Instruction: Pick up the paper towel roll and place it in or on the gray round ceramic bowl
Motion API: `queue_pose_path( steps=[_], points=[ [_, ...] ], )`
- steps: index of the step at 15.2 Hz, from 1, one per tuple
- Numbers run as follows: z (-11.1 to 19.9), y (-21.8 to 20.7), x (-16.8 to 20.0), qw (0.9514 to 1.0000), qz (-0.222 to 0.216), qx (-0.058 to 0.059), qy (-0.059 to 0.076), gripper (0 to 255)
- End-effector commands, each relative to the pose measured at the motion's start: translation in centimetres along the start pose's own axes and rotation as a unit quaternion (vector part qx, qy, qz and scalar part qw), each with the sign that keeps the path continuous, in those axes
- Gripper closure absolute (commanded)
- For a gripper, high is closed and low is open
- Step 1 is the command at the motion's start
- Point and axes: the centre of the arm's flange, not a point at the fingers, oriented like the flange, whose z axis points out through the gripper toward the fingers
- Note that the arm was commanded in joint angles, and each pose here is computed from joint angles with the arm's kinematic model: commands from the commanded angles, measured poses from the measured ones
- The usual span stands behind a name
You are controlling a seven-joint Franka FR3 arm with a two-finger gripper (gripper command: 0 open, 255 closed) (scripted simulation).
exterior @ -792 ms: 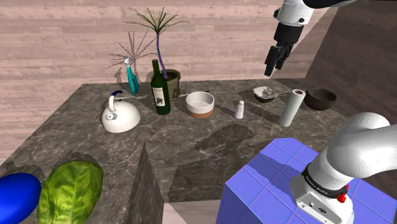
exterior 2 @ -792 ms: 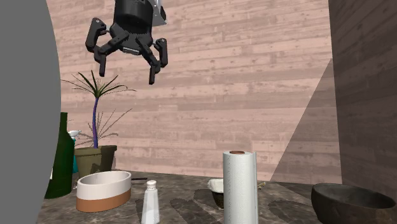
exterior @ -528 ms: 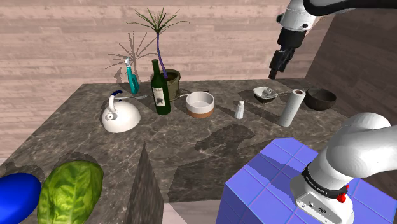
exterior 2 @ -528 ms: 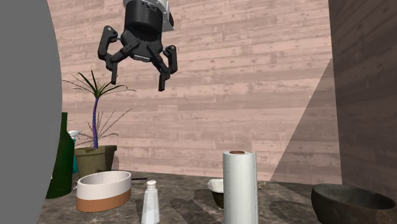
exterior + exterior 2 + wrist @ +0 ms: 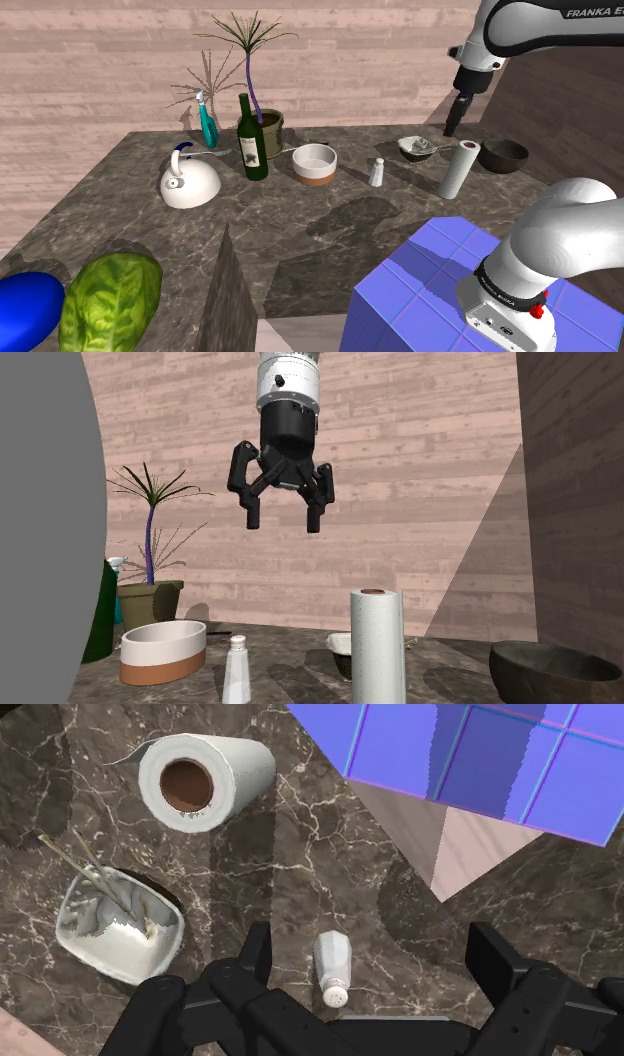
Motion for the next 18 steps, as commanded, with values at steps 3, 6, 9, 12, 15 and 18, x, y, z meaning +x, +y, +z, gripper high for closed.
queue_pose_path(
  steps=[3, 6, 9, 12, 15, 18],
  points=[
    [2.8, 4.0, -1.7, 0.9994, -0.034, -0.008, -0.005, 0],
    [4.7, 7.1, -2.8, 0.9982, -0.058, -0.014, -0.009, 0],
    [6.1, 9.3, -3.5, 0.9969, -0.075, -0.018, -0.011, 0],
    [7.6, 9.3, -3.5, 0.9969, -0.075, -0.018, -0.011, 0],
    [9.2, 9.4, -3.6, 0.9969, -0.075, -0.018, -0.011, 0],
    [10.1, 9.4, -3.6, 0.9969, -0.075, -0.018, -0.011, 0]
  ],
)
